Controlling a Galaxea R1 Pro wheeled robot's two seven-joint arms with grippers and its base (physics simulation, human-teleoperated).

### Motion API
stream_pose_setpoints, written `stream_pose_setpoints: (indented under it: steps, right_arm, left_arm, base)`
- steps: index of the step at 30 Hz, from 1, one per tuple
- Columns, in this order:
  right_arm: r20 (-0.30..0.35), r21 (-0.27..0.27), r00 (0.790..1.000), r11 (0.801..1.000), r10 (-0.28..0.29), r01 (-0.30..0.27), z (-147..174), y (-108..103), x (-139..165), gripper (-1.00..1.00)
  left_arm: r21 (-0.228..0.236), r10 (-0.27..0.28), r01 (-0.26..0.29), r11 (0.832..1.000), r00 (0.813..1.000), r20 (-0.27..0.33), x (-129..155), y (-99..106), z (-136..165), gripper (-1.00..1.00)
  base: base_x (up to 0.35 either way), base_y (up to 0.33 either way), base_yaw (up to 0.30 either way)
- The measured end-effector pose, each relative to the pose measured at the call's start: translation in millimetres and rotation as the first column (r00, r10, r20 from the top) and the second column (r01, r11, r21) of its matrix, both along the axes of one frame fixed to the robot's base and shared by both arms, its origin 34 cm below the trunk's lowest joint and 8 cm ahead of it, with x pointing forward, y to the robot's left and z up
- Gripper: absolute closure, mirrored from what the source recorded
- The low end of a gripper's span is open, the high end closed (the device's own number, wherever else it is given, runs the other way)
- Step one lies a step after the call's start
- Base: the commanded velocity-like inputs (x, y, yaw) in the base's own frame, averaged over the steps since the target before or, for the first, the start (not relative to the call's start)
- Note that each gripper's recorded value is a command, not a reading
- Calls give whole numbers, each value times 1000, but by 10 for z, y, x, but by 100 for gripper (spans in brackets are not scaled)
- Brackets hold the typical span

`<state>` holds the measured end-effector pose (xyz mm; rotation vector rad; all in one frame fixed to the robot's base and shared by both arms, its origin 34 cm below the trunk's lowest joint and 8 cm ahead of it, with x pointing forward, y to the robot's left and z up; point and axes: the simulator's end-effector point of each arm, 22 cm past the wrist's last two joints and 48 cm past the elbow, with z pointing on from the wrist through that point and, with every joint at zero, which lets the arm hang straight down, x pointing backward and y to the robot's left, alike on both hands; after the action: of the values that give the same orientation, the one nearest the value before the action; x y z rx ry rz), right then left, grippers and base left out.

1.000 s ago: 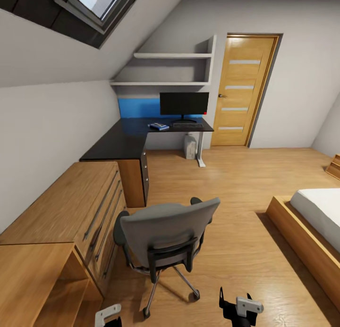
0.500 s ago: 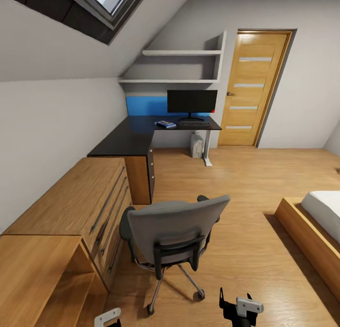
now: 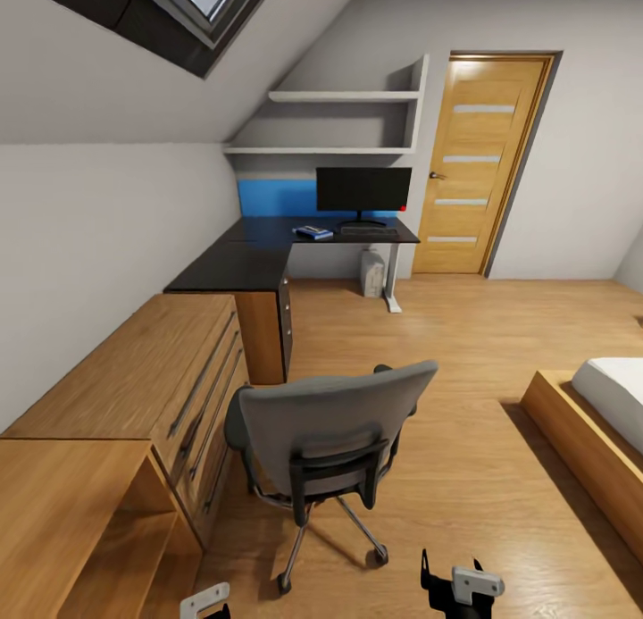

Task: In the bedroom, organize the workspace by keeping the computer under the desk, ensuring the monitor is on the desk, placing the keyboard on the desk next to the monitor, placing the mouse on the desk next to the keyboard, moving the folder from the swivel chair onto the desk next to the mouse, stacking the notebook on top of the folder with the pen on top of the notebook, and positioning the swivel chair next to the desk.

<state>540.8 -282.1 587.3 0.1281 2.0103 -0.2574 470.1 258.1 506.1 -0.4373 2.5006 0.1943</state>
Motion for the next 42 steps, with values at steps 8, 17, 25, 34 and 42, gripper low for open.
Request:
stream_pose_setpoints:
  steps: [8,17,25,34,42]
  right_arm:
    - [-15,-23,1000,1000,-13,13,-168,-111,-72,-100]
    - [-63,-30,998,999,-15,13,-469,-127,-378,-100]
    - [-68,-30,998,999,-14,12,-626,-125,-419,-100]
    - [-84,-27,996,1000,-12,10,-823,-97,-455,-100]
    - [-265,-31,964,999,11,-20,-1293,-51,-697,-100]
  left_arm:
    - [1,1,-1,1000,1000,0,-5,9,-135,-100]
    - [1,1,-1,1000,1000,0,-13,7,-291,-100]
    - [1,1,-1,1000,1000,1,-22,11,-433,-100]
    - [0,1,-1,1000,1000,1,-37,2,-598,-100]
    - [0,1,-1,1000,1000,1,-51,4,-747,-100]
  base:
    - [0,0,0]
    - [0,0,0]
    - [0,0,0]
    - [0,0,0]
    - [0,0,0]
